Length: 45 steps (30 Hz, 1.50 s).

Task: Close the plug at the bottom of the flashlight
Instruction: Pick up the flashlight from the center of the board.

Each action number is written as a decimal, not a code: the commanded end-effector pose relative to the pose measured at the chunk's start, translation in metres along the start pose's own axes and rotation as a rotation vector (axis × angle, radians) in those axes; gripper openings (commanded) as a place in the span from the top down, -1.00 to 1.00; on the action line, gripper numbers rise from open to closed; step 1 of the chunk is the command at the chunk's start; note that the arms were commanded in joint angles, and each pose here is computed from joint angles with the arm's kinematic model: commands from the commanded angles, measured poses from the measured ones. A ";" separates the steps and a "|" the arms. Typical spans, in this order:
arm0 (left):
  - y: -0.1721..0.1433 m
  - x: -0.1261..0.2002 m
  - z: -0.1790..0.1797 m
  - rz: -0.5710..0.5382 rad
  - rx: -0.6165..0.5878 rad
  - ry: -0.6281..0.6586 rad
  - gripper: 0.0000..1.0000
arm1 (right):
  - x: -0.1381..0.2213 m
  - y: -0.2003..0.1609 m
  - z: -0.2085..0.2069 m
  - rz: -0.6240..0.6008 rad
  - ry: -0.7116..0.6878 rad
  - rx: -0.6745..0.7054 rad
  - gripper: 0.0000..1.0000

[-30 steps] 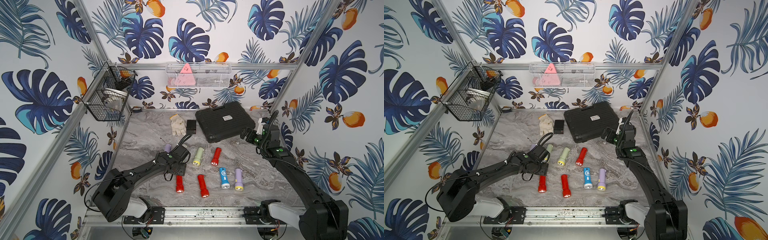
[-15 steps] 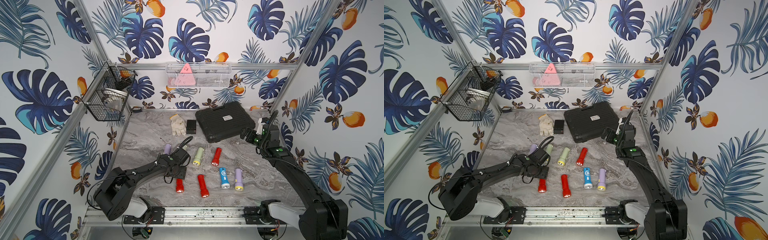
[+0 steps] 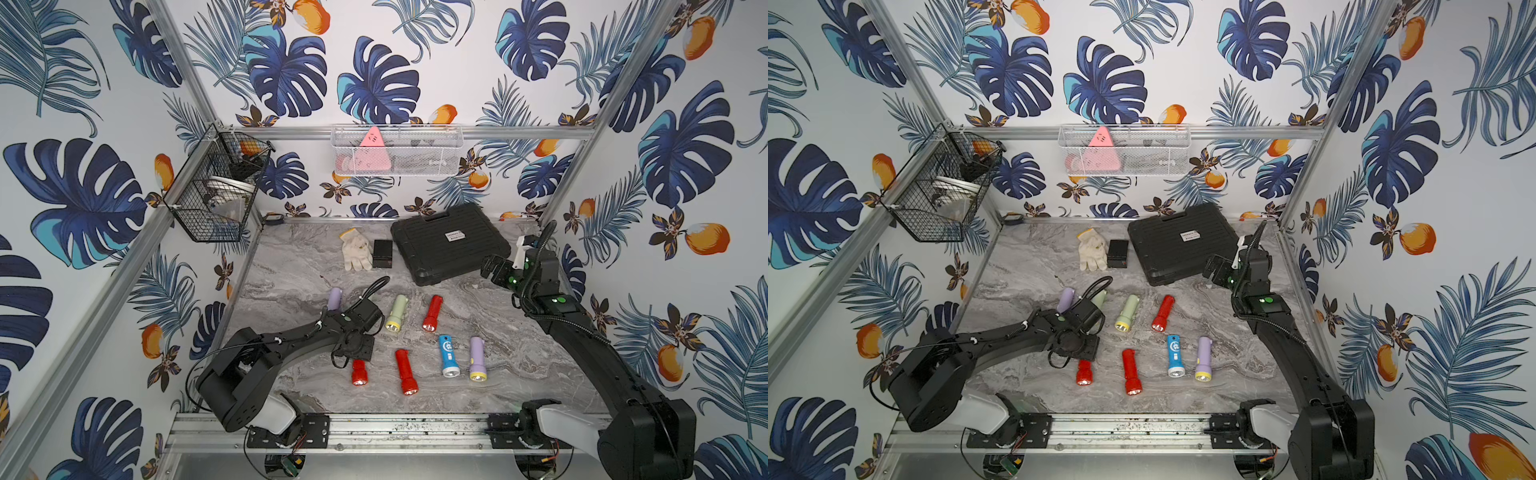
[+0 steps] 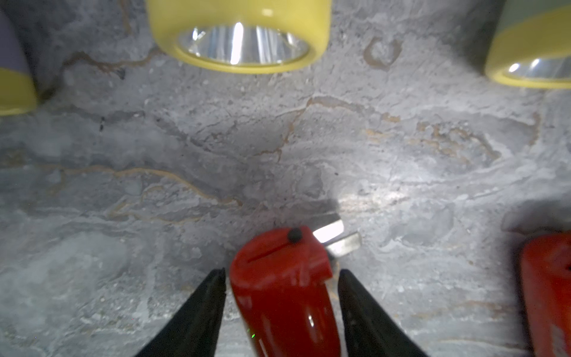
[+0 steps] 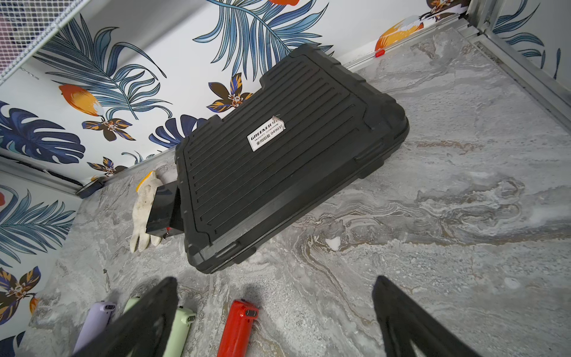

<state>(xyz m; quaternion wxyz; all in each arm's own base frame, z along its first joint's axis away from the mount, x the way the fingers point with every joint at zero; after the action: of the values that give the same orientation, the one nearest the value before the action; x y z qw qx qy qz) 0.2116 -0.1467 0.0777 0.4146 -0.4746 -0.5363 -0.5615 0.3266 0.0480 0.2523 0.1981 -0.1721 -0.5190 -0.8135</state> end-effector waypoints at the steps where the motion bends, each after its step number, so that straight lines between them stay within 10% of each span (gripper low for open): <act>1: 0.001 -0.002 -0.001 0.003 0.012 0.002 -0.18 | 0.002 0.001 0.000 -0.007 -0.008 0.010 -1.00; 25: 0.039 0.054 -0.024 -0.172 -0.028 -0.128 1.00 | 0.000 0.003 0.000 -0.003 -0.010 0.018 -1.00; 37: 0.088 0.129 -0.063 -0.496 -0.222 -0.396 1.00 | -0.009 0.011 0.013 0.037 0.053 -0.001 -1.00; 45: 0.105 0.160 -0.076 -0.809 -0.326 -0.530 1.00 | -0.002 0.026 0.055 0.072 0.346 0.034 -1.00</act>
<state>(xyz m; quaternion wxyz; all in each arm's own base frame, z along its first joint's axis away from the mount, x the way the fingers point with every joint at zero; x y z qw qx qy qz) 0.2664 -0.2140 0.2325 0.0360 -0.4507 -0.6564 -0.6039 0.3444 0.0726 0.2764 0.2730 -0.1100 -0.4981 -0.8157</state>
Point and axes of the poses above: each gripper's point midway between its finger pads, its own x axis back along the fingers, its own z axis along the line the jaws close on, y = z × x, the point moved 6 cm from there along x, back along the fingers
